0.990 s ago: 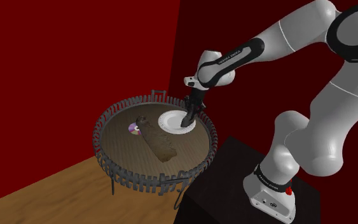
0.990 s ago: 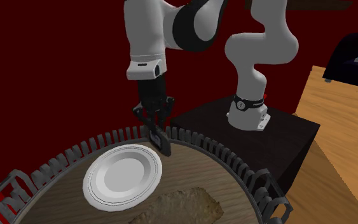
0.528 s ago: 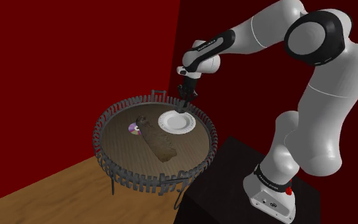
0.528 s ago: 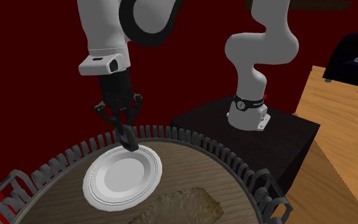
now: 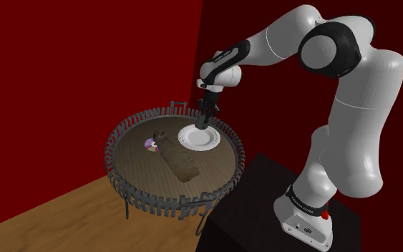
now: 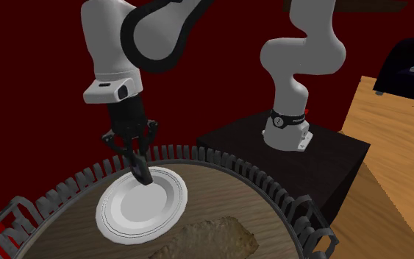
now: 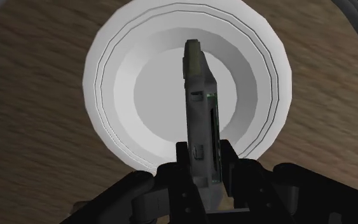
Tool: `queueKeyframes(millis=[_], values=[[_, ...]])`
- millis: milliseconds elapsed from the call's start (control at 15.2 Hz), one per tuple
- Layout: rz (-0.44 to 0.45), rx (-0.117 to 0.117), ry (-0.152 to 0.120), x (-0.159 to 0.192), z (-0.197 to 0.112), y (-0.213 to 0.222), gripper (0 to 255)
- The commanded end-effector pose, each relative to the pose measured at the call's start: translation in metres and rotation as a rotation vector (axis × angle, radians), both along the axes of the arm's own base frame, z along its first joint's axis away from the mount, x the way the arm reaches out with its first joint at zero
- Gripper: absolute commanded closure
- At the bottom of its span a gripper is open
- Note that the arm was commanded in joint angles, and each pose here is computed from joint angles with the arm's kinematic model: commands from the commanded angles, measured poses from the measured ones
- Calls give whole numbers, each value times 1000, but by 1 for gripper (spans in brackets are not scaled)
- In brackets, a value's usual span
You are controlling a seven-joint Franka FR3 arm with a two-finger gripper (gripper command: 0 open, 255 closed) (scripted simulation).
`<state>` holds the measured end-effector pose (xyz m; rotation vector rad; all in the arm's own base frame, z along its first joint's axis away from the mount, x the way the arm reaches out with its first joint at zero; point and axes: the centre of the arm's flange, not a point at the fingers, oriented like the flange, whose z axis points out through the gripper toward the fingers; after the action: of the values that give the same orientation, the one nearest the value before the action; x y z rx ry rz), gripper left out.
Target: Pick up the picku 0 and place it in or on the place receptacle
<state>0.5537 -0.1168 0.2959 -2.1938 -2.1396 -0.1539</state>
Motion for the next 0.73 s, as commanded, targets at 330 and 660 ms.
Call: queueKeyframes(millis=[330, 660], values=[[0, 0, -1, -1, -37, 0, 255], [0, 0, -1, -1, -63, 0, 255]])
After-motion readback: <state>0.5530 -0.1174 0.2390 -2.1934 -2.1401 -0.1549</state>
